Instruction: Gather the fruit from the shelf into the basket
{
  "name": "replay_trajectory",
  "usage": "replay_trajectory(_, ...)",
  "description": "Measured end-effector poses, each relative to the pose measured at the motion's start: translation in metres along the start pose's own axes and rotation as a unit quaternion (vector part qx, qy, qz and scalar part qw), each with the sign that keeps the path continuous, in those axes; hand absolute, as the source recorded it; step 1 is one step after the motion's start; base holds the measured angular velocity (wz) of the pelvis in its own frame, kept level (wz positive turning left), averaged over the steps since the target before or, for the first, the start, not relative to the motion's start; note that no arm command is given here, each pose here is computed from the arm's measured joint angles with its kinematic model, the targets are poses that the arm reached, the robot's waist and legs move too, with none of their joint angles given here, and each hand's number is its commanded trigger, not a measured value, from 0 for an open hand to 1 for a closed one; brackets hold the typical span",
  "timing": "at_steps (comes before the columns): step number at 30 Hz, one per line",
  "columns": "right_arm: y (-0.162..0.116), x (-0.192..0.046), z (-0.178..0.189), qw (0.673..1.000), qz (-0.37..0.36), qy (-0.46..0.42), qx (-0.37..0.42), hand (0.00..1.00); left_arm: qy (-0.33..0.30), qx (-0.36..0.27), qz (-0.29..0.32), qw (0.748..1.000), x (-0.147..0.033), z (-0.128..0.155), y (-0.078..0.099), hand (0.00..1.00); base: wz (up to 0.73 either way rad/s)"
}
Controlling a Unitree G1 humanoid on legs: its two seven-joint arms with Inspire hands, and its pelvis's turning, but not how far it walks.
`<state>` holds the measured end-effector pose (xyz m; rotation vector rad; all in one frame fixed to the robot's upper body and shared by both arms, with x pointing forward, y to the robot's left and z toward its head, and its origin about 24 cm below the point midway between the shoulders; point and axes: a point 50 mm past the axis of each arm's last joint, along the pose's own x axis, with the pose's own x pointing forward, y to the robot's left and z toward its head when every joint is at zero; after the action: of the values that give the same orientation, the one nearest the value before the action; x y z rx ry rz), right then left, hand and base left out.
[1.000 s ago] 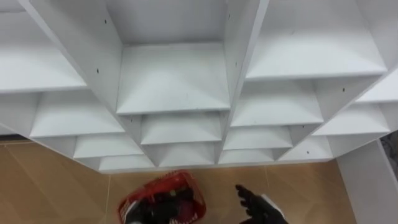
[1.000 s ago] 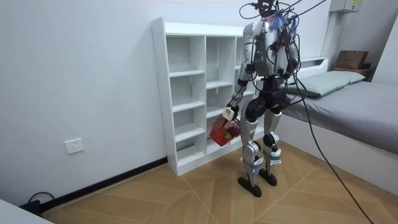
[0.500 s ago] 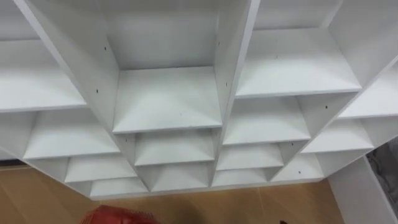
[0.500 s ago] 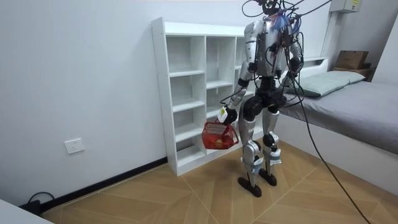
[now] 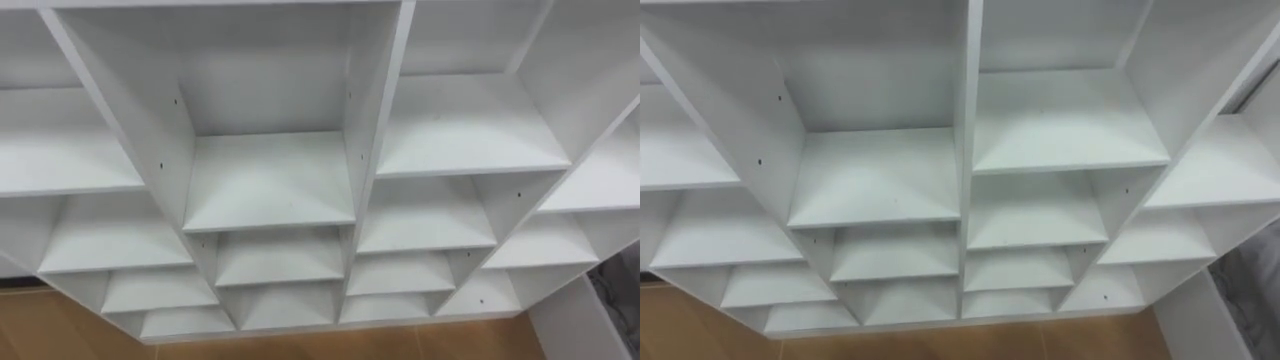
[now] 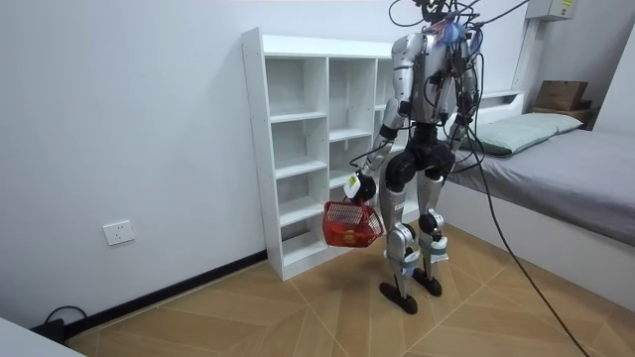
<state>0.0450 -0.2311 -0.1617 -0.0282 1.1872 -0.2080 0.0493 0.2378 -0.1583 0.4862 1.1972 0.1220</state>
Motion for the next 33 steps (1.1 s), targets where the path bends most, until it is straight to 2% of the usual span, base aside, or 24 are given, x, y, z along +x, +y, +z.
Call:
replay_trajectory(11,-0.006,-0.001,-0.009,0.999,-0.029,0.026,0.023,0.0,0.043,0.073,-0.004,0.996,-0.003,-0.016,-0.006,1.0,0.0)
replay_trajectory(21,-0.012,-0.002,-0.019,0.997,-0.051,0.054,0.013,0.0,0.082,0.104,-0.021,0.991,-0.007,-0.03,-0.012,1.0,0.0)
replay_trajectory(24,-0.014,-0.003,-0.024,0.995,-0.063,0.071,-0.015,0.0,0.09,0.114,-0.023,0.989,-0.007,-0.032,-0.014,1.0,0.0)
replay_trajectory(29,-0.018,-0.007,-0.039,0.985,-0.076,0.117,-0.105,0.0,0.102,0.108,-0.025,0.988,-0.007,-0.033,-0.012,1.0,0.0)
replay_trajectory(33,-0.02,-0.01,-0.048,0.977,-0.079,0.144,-0.139,0.0,0.104,0.108,-0.025,0.988,-0.006,-0.032,-0.012,1.0,0.0)
